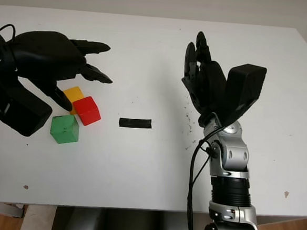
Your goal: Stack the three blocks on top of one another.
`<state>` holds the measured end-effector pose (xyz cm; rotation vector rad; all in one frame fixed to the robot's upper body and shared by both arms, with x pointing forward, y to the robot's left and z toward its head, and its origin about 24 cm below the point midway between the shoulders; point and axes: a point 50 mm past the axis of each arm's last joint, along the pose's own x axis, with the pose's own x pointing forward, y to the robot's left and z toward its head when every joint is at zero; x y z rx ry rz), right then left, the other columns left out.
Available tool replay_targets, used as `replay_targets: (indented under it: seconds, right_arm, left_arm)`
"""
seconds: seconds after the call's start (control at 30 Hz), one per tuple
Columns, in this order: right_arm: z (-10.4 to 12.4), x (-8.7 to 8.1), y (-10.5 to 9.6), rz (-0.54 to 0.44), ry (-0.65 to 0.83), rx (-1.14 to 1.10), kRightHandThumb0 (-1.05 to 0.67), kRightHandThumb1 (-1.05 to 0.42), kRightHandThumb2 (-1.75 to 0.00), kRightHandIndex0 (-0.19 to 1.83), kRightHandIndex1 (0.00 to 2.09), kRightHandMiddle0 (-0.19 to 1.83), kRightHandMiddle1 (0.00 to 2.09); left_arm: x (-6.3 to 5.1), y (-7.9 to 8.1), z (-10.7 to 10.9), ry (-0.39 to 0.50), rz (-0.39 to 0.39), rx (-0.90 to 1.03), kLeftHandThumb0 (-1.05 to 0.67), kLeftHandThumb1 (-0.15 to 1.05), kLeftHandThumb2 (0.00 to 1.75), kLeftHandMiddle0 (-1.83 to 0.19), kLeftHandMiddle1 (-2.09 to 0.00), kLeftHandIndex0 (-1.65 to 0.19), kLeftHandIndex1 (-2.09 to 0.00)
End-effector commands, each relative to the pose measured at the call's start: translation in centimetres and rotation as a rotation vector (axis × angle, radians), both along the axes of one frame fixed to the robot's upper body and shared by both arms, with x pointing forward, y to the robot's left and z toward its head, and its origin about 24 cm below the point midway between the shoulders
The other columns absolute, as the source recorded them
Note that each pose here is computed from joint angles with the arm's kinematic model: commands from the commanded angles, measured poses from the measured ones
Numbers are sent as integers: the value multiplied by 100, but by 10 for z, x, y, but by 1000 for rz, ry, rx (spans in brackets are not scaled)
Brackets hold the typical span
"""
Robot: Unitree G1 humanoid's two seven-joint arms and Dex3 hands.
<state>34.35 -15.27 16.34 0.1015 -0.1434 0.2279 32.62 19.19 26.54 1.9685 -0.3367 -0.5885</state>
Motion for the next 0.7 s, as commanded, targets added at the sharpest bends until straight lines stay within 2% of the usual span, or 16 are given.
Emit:
replay_targets:
  seconds: [0.0, 0.33, 0.67]
  right_arm:
    - [6, -2, 0, 0, -26, -2, -74, -105, -65, -19, 0, -19, 0]
    - [6, -2, 1, 5, -31, 0, -74, -105, -66, -19, 0, -19, 0]
    - [7, -3, 1, 9, -37, -1, -73, -105, -67, -19, 0, -19, 0]
  left_arm:
    - [2, -3, -4, 5, -7, 10, -55, 84, 5, 8, -5, -47, -7]
    - [11, -3, -17, -25, -26, 140, -51, 84, 6, 8, -5, -48, -7]
    - [13, -5, -24, -41, -61, 174, -53, 83, 5, 6, -6, -50, -7]
